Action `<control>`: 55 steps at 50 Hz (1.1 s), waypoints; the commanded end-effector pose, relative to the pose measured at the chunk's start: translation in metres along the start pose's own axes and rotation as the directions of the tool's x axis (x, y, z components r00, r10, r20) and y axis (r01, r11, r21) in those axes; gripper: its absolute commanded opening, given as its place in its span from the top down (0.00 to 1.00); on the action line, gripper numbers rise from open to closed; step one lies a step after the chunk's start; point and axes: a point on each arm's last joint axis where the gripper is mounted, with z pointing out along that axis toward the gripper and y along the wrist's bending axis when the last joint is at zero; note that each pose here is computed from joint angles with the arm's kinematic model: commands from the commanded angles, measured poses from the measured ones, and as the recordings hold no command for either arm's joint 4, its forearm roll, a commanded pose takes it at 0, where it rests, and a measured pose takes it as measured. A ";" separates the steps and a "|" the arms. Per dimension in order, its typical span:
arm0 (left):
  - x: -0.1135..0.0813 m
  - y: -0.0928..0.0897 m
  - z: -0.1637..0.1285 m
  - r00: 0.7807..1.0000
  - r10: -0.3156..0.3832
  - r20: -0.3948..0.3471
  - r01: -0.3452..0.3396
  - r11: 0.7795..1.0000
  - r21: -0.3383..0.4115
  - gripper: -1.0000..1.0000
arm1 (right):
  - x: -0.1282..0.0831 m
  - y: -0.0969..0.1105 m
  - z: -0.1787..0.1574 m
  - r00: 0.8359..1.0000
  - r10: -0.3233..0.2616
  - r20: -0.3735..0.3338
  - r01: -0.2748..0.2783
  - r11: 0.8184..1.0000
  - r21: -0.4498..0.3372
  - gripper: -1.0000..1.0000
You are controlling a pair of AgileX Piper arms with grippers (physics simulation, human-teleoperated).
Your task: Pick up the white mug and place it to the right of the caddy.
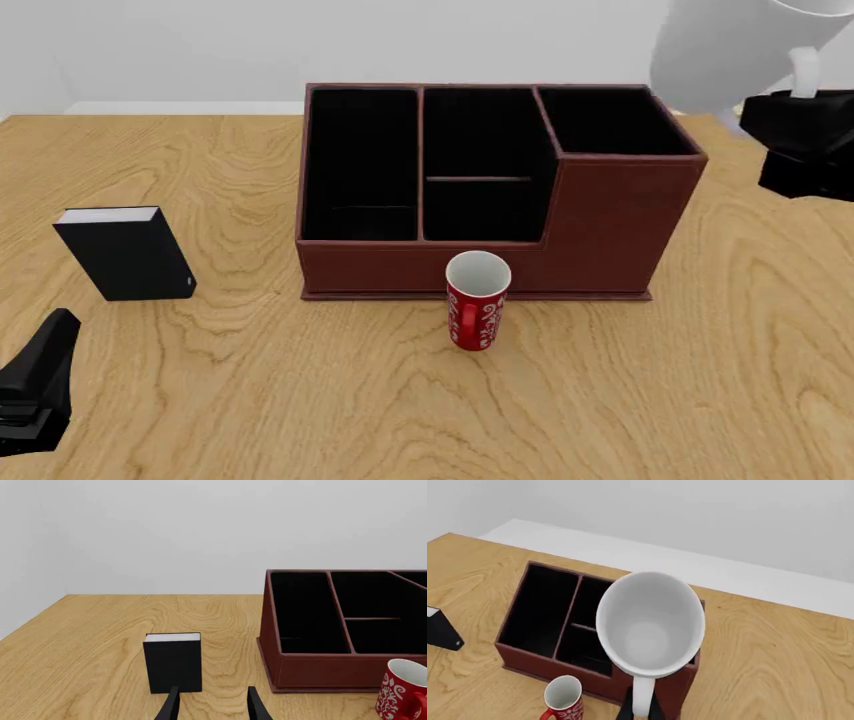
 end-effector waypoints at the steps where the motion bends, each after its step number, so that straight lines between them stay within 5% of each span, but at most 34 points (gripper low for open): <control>1: 0.000 0.000 0.000 1.000 0.000 0.000 0.000 1.000 0.000 0.00 | -0.004 -0.013 -0.008 1.000 0.021 0.008 -0.021 0.996 0.088 1.00; 18: 0.000 0.000 0.000 1.000 0.000 0.000 0.000 1.000 0.000 0.00 | 0.002 -0.037 0.006 0.998 0.060 -0.021 -0.053 0.972 0.228 1.00; 55: 0.000 0.000 0.000 1.000 0.000 0.000 0.000 1.000 0.000 0.00 | -0.005 -0.085 0.033 0.991 0.118 -0.065 -0.082 0.910 0.406 1.00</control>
